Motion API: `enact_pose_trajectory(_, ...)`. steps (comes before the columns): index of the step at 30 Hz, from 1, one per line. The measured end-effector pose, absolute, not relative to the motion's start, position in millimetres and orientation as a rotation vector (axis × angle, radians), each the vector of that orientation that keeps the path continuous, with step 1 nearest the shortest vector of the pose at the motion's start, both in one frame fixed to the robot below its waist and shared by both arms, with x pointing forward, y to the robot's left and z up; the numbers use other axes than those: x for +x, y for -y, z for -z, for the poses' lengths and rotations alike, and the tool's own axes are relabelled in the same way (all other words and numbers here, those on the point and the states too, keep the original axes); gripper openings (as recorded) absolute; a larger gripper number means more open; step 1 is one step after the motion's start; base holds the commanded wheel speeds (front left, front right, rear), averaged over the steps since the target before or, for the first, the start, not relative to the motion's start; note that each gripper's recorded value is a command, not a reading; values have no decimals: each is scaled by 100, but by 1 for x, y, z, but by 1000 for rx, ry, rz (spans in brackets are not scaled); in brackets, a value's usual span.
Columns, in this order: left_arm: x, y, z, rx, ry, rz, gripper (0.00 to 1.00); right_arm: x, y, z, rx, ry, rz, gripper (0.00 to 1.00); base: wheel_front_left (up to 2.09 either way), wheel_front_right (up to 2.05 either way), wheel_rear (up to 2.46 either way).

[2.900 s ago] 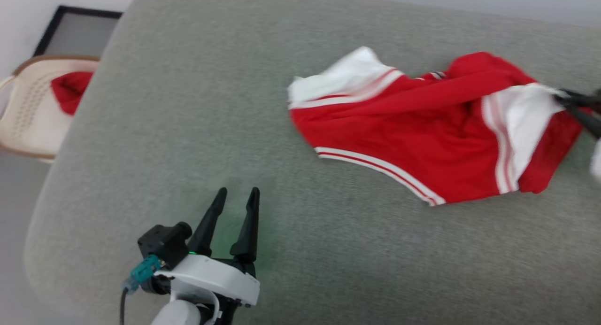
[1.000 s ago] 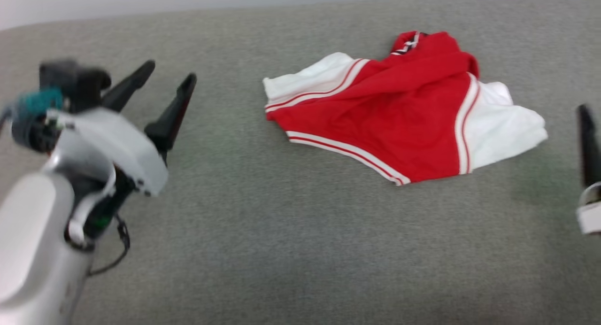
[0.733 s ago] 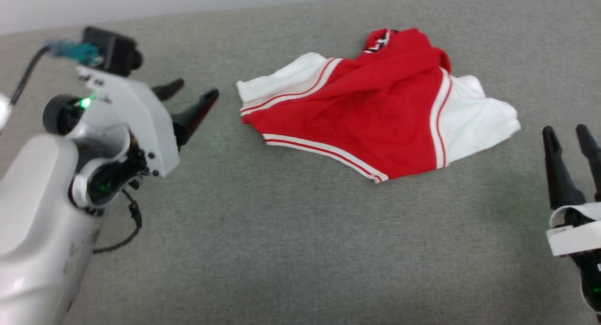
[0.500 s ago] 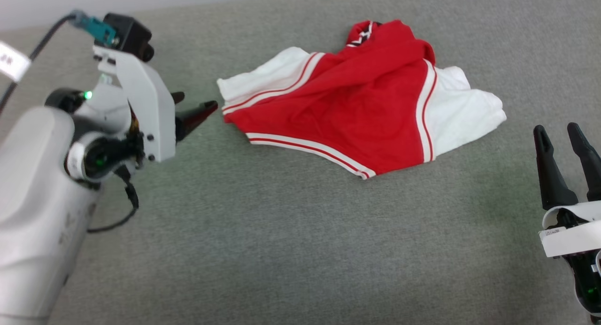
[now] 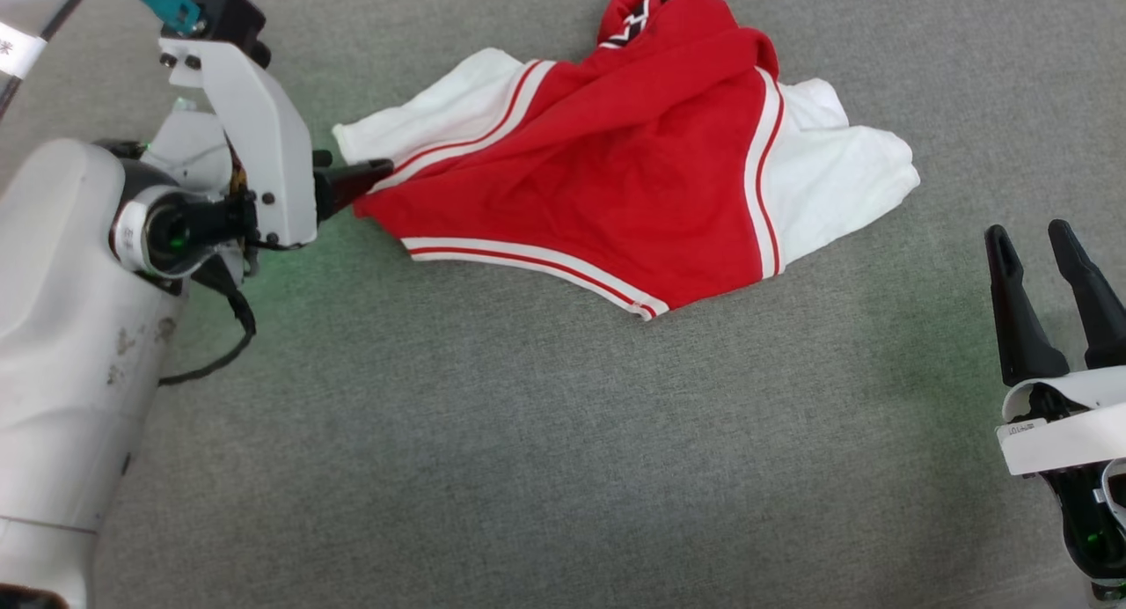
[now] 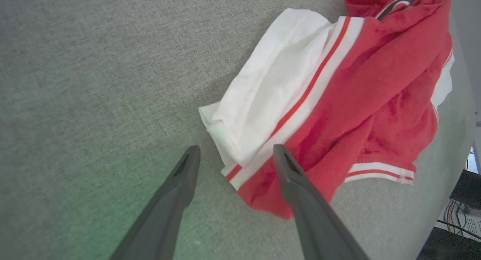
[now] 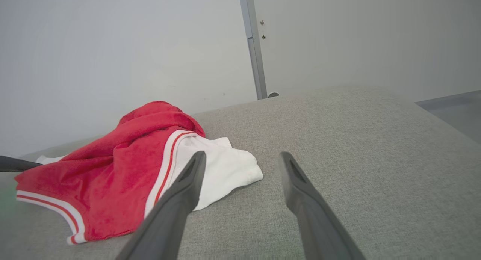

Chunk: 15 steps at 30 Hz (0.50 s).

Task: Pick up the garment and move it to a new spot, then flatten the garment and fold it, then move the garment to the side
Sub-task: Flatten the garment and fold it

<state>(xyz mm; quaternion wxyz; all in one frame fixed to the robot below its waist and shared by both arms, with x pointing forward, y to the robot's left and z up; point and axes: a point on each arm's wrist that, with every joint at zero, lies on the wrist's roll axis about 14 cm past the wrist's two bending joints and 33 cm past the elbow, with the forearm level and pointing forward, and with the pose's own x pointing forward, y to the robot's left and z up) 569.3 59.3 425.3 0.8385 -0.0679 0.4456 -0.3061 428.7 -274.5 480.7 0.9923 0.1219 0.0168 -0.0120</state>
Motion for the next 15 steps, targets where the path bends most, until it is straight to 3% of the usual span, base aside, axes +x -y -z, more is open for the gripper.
enact_pose_trajectory(12,587,-51,-410,-187,-939,647,100,437,273,-466,235,-67,18,100,0,0,0)
enact_pose_trajectory(13,589,-50,-410,-194,-930,647,86,439,273,-465,234,-67,16,100,0,0,0)
enact_pose_trajectory(14,590,-50,-410,-199,-931,647,44,440,272,-465,232,-69,10,100,0,0,0)
enact_pose_trajectory(15,590,-49,-409,-201,-932,647,24,441,271,-464,231,-72,5,100,0,0,0)
